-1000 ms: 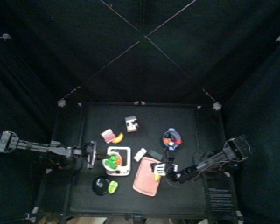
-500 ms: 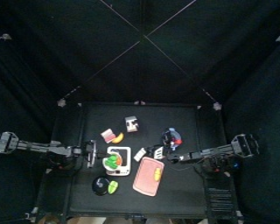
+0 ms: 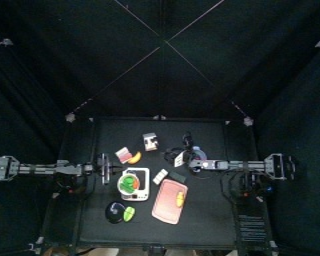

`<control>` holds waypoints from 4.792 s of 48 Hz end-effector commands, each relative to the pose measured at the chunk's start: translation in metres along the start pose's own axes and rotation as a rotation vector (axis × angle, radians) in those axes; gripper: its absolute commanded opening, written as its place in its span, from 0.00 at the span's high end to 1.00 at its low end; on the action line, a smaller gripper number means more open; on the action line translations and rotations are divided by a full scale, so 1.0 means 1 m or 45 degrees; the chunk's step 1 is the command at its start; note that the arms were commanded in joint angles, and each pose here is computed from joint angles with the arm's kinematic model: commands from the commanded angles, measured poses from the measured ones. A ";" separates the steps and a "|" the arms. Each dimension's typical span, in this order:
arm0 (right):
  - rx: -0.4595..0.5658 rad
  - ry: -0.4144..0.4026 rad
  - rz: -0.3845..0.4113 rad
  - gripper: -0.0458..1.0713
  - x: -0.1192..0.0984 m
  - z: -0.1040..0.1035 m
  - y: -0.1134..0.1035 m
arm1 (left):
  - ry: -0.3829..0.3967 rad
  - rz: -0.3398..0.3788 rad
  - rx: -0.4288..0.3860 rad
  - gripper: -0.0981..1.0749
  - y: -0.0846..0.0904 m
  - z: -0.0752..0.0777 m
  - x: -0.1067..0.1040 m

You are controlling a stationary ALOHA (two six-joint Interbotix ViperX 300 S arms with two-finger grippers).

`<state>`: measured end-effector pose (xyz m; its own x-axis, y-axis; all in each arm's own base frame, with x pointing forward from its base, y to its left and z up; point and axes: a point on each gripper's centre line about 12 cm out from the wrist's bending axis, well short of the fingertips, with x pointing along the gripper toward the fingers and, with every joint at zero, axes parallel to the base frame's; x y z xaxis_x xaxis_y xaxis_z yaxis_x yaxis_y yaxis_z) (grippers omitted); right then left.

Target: Grab cleaver

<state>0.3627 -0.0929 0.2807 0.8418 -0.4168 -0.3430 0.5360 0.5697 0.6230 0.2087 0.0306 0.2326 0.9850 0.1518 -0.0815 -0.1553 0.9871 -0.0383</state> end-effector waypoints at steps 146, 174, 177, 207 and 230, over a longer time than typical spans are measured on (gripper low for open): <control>-0.004 0.071 0.191 0.13 0.099 0.071 0.016 | 0.072 0.173 -0.087 0.45 0.026 -0.014 -0.007; -0.070 0.063 0.214 0.13 0.096 0.045 0.045 | 0.074 0.173 -0.088 0.45 0.026 -0.014 -0.007; -0.059 0.069 0.206 0.13 0.096 0.043 0.043 | 0.074 0.173 -0.088 0.45 0.026 -0.014 -0.007; -0.040 0.031 0.119 0.15 0.107 0.044 0.024 | 0.080 0.176 -0.086 0.45 0.026 -0.016 -0.008; -0.313 0.156 0.418 0.15 0.094 0.022 0.094 | 0.082 0.174 -0.088 0.45 0.026 -0.016 -0.008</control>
<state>0.4869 -0.1123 0.2833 0.9348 -0.1266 -0.3319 0.2993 0.7839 0.5440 0.1935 0.0532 0.2108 0.9465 0.2748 -0.1695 -0.2925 0.9520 -0.0900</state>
